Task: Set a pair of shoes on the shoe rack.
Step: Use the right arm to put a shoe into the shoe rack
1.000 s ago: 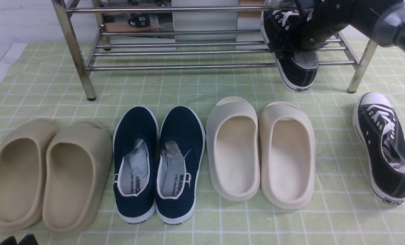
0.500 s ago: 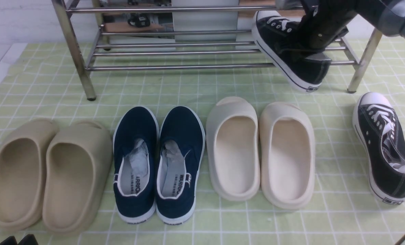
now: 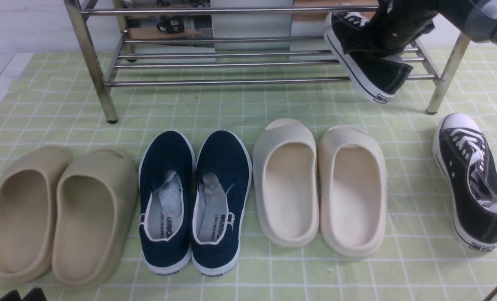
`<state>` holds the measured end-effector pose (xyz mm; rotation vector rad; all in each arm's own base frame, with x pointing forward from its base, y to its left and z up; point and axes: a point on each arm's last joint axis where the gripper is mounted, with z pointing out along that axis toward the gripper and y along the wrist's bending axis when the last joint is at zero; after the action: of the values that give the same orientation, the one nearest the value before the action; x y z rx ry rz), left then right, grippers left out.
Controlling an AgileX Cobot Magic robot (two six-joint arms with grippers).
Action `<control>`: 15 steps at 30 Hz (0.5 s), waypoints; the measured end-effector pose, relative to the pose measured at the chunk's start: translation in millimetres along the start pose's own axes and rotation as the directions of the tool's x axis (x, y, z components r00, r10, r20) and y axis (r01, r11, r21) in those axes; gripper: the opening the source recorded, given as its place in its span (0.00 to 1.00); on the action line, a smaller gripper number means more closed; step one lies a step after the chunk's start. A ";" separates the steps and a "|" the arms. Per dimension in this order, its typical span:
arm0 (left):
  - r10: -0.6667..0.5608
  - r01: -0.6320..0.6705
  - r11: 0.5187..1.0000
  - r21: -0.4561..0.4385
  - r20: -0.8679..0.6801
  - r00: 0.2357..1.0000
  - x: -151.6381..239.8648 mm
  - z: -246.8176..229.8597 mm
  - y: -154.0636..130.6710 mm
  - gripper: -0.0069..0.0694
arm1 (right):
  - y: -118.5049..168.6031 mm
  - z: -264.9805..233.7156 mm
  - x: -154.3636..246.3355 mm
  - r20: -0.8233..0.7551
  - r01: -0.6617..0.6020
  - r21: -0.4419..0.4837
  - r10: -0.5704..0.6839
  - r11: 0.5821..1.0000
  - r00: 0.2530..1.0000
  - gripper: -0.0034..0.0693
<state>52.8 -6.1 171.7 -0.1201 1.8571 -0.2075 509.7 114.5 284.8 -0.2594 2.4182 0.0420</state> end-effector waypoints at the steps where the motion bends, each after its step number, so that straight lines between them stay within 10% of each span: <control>1: 0.000 0.000 1.000 0.000 0.000 1.000 0.0 0.0 0.0 0.40 | 0.3 1.2 0.6 -0.003 -0.002 -0.003 0.002 1.000 1.000 0.07; 6: 0.000 0.000 1.000 0.000 0.000 1.000 0.0 0.0 0.0 0.40 | 5.0 9.1 2.3 -0.001 -0.031 -0.050 0.031 0.998 1.000 0.13; 15: 0.000 0.000 1.000 0.000 0.000 1.000 0.0 0.0 0.0 0.40 | 7.6 -2.8 -11.1 0.110 -0.024 -0.088 0.033 0.996 0.993 0.53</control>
<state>52.8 -6.1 171.7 -0.1201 1.8571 -0.2075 514.7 123.6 293.9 -0.2551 2.3116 0.1700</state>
